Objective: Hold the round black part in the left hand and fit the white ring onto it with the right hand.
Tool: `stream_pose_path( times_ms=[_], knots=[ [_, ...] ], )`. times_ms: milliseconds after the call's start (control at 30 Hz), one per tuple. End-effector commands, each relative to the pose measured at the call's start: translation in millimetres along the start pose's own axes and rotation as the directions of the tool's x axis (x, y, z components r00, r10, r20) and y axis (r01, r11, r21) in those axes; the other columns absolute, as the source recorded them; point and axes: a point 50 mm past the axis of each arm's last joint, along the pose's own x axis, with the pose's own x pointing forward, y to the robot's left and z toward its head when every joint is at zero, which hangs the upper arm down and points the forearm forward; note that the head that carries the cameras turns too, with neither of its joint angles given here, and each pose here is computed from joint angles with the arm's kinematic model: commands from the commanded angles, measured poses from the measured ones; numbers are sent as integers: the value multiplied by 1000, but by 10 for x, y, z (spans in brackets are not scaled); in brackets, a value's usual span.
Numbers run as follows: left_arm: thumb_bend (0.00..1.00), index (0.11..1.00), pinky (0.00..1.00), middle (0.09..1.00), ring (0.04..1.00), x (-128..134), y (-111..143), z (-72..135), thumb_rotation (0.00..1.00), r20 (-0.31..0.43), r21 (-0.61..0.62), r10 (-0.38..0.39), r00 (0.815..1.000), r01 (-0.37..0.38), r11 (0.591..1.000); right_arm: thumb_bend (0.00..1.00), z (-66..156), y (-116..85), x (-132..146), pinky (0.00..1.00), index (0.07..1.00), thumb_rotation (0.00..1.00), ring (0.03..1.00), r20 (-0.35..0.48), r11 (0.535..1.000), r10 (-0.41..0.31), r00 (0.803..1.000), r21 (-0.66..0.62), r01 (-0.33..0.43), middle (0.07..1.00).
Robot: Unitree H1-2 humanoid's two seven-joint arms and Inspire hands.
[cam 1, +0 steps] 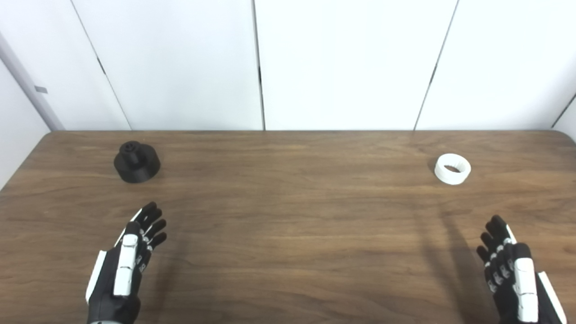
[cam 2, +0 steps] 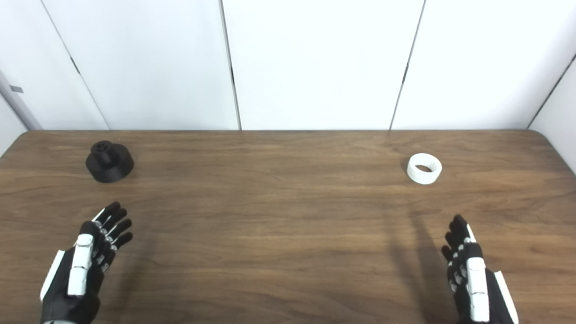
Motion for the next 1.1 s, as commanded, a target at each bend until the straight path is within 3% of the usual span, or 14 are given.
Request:
stream_pose_path(
  times_ms=[0, 433, 700, 867, 1067],
  knots=[
    [560, 912, 881, 916, 897, 62, -33, 111, 924, 68, 16, 7, 998, -8, 1000, 516, 110, -20, 46, 993, 984, 1000, 1000, 73, 1000, 10, 997, -23, -8, 1000],
    [591, 927, 911, 933, 909, 13, -210, 68, 872, 54, 26, -12, 998, 11, 1000, 552, 77, -211, 64, 1000, 999, 1000, 1000, 50, 998, 22, 998, -54, -19, 1000],
    [554, 937, 906, 941, 913, -12, -359, -21, 868, 42, 43, -18, 999, 17, 999, 547, 47, -299, 60, 1000, 1000, 994, 1000, 44, 997, 22, 999, -70, -19, 1000],
    [483, 948, 920, 947, 931, -24, -393, -91, 927, 52, 62, -43, 998, 39, 997, 555, 16, -340, 82, 1000, 999, 988, 1000, 39, 996, 15, 999, -91, -12, 1000],
    [484, 951, 920, 956, 944, -23, -409, -153, 921, 47, 70, -38, 998, 35, 997, 553, -30, -365, 91, 1000, 1000, 978, 1000, 37, 996, 15, 999, -87, -12, 1000]
  ],
)
